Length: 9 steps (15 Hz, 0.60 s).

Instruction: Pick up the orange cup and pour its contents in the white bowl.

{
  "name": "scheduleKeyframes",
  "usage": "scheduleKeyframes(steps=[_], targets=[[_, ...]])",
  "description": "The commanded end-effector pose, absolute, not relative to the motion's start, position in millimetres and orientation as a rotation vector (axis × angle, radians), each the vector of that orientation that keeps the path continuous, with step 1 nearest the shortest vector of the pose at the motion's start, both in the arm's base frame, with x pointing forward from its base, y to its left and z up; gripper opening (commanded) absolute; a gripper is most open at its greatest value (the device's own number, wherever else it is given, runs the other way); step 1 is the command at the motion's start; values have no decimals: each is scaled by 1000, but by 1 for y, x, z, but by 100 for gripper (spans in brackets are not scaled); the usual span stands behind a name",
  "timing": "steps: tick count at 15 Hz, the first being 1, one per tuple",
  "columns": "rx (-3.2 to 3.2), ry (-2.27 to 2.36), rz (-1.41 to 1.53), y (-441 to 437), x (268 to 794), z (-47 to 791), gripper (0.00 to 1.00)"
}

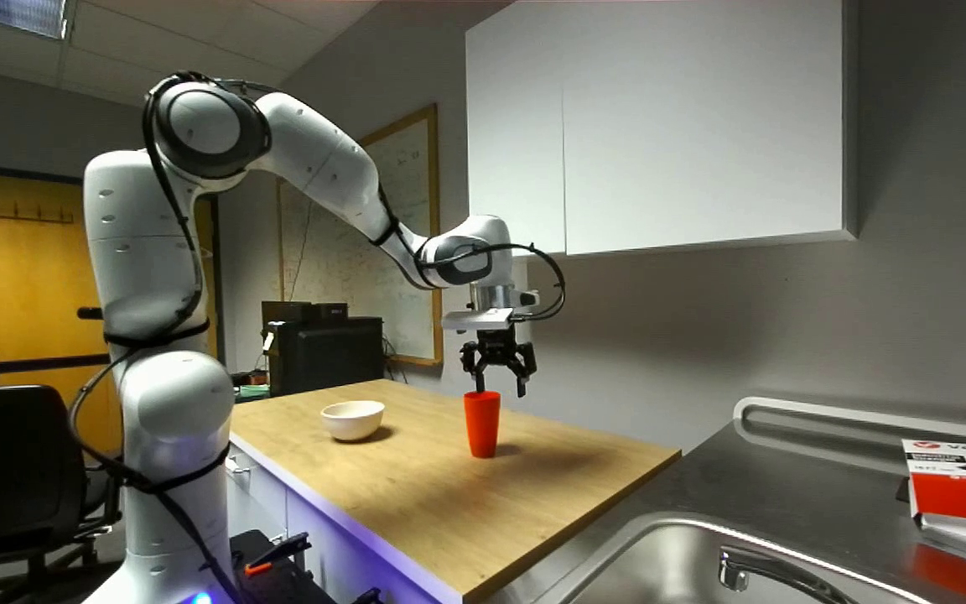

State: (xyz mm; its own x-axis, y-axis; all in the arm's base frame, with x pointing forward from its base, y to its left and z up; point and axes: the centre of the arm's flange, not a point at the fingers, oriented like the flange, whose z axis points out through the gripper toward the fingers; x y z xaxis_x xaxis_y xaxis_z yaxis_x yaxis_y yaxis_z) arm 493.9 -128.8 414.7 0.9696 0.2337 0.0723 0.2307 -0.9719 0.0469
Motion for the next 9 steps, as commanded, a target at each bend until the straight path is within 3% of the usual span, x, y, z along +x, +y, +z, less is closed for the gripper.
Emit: scheduleKeyframes(steps=[1,8,9], targets=[[3104,336,105,-122,540,410,100],[3131,325,49,-111,582,380,100],[3130,318,42,-110,585,376,75]])
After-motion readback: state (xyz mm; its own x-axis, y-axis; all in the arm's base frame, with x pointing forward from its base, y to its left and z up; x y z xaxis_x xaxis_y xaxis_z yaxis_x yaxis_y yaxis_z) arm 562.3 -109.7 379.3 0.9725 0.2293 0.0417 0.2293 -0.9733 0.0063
